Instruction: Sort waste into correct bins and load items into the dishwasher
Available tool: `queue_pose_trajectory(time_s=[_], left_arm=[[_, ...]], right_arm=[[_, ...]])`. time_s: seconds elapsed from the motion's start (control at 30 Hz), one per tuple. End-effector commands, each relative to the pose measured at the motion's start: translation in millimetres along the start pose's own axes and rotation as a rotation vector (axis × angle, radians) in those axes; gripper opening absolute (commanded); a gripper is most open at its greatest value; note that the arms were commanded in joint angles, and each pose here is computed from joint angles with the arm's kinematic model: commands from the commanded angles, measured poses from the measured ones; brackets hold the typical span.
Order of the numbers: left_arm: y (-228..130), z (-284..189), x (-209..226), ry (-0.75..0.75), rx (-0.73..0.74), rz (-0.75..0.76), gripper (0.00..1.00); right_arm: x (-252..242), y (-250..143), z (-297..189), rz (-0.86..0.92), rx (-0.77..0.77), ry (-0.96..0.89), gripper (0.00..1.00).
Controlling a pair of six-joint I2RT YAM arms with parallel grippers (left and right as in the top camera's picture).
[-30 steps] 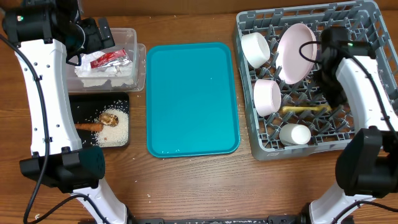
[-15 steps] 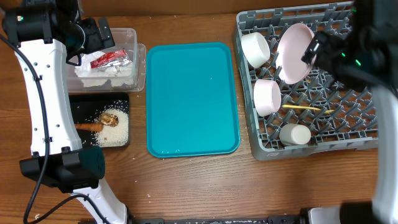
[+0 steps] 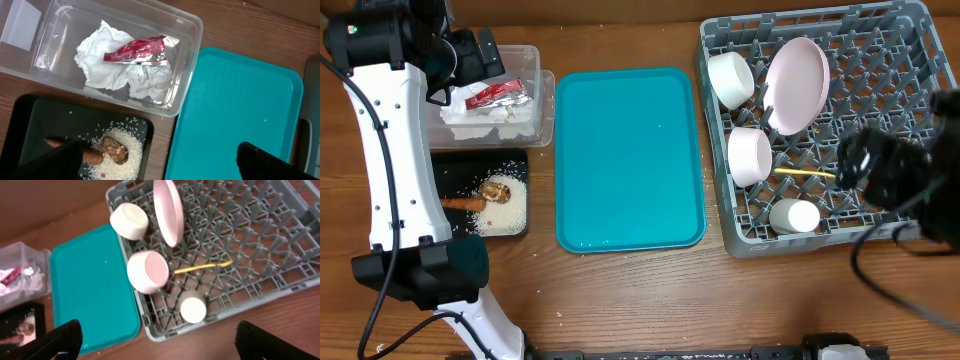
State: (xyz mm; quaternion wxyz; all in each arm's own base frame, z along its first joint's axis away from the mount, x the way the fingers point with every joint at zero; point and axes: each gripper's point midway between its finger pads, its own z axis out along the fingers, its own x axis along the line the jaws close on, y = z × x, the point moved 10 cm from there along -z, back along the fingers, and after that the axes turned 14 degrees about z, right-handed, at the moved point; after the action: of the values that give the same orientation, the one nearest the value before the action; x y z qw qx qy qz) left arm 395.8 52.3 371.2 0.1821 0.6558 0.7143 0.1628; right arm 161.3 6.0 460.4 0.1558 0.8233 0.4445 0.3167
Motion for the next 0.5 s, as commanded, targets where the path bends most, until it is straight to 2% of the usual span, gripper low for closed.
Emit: queue_pose_trajectory(time_s=[0.0,0.1,0.3,0.47], left_arm=[[0.0,0.9,2.5,0.006,0.002,-0.008,1.00],[0.0,0.9,2.5,0.006,0.002,-0.008,1.00],[0.0,0.9,2.5,0.006,0.002,-0.008,1.00],[0.0,0.9,2.5,0.006,0.002,-0.008,1.00]], right_arm=[[-15.6,-16.5,-8.4,-0.099,-0.134,0.045,1.00],[-27.6,-30.1,4.1,-0.149,-0.270,0.107,1.00],[-59.6,-64.1,56.4,-0.123,-0.506,0.216,1.00],[-83.7,-101.2,111.2,-0.145,-0.610,0.357,1.00]])
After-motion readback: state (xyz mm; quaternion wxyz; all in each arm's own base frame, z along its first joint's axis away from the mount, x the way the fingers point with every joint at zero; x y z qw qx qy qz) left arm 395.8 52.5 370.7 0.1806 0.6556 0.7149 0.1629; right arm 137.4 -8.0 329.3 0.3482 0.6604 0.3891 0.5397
